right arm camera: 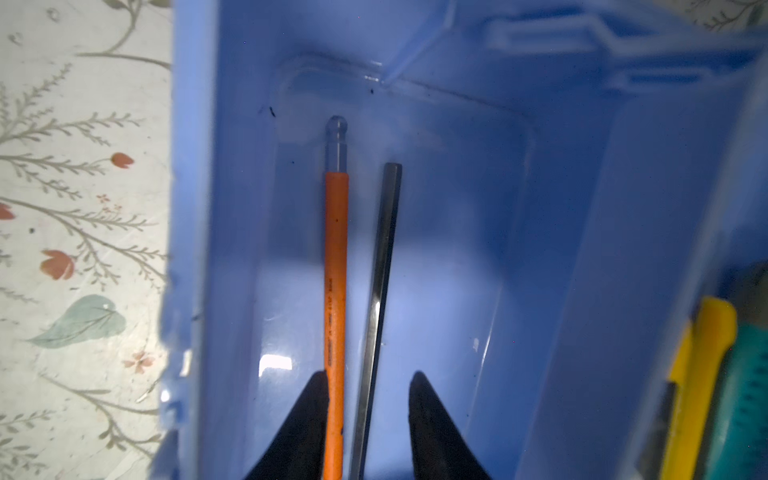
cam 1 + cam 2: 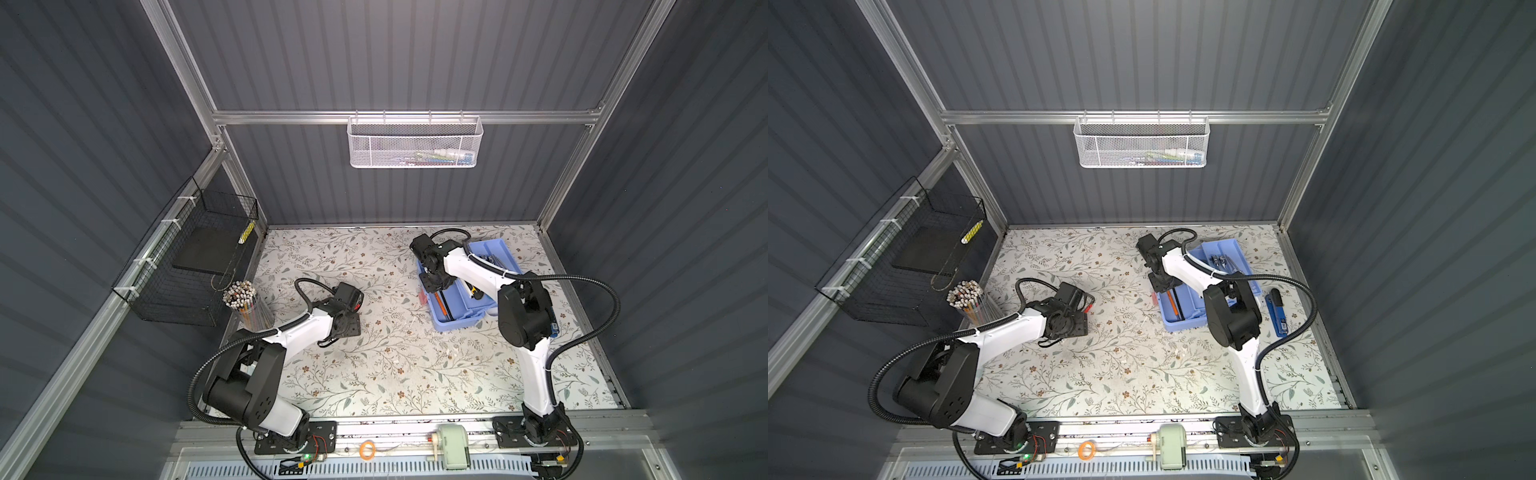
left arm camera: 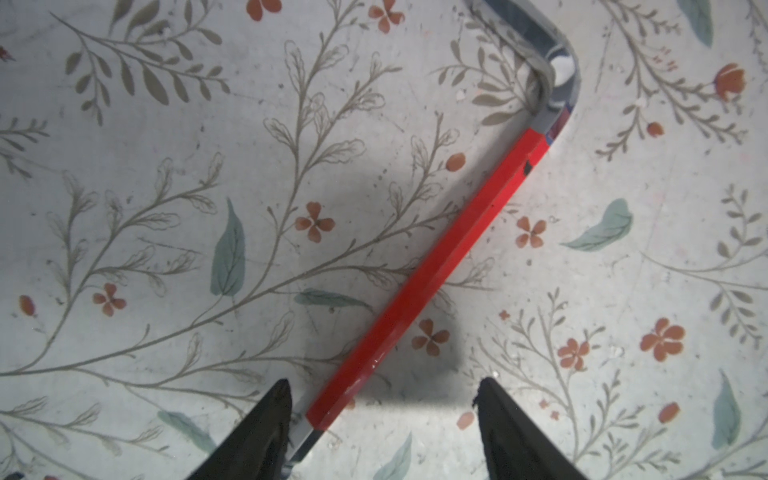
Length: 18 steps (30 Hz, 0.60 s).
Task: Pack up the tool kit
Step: 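Lower the black hex key beside the orange hex key and open the right gripper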
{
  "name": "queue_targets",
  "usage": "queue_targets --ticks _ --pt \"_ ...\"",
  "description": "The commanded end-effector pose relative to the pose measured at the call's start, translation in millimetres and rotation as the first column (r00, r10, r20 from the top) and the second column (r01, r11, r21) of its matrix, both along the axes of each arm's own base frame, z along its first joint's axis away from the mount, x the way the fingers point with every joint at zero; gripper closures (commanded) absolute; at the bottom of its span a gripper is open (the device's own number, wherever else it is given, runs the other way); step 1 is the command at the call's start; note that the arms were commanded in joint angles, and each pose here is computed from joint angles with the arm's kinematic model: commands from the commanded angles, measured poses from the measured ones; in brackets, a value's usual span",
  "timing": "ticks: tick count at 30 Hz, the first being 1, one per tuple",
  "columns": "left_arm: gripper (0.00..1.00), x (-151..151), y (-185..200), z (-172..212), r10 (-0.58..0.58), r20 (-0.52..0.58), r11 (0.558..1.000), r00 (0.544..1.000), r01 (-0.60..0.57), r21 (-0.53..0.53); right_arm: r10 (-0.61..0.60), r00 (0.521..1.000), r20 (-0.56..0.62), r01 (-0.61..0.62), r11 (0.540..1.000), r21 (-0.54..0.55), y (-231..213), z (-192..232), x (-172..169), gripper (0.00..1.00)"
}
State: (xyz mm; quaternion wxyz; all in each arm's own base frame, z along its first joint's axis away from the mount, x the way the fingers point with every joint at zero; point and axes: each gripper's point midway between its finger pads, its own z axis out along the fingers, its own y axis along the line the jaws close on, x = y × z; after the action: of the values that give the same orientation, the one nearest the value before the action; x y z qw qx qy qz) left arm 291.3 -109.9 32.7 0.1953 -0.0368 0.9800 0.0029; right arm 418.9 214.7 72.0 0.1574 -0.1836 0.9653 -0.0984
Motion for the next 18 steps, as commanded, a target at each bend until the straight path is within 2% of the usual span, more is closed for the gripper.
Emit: queue_targets --ticks 1,8,11,14,18 --pt "0.28 4 5 11 0.001 0.017 1.0 1.0 -0.002 0.026 -0.01 1.0 0.021 0.009 0.998 0.055 4 22 -6 0.61" --pt "0.28 6 9 13 -0.001 0.024 0.999 1.0 0.0 0.047 -0.019 0.997 0.07 0.01 0.992 0.124 7 48 -6 0.54" --pt "0.33 6 9 6 -0.007 0.01 0.999 1.0 0.006 0.049 -0.023 0.996 0.082 0.011 0.989 0.145 8 54 -7 0.51" --pt "0.39 8 9 -1 -0.015 -0.008 0.999 1.0 0.015 0.05 -0.023 0.996 0.088 0.01 0.989 0.151 7 58 -9 0.51" --pt "0.43 12 6 -4 -0.032 -0.008 0.999 0.999 0.033 0.043 -0.026 0.996 0.09 0.012 0.989 0.147 4 59 -12 0.51"
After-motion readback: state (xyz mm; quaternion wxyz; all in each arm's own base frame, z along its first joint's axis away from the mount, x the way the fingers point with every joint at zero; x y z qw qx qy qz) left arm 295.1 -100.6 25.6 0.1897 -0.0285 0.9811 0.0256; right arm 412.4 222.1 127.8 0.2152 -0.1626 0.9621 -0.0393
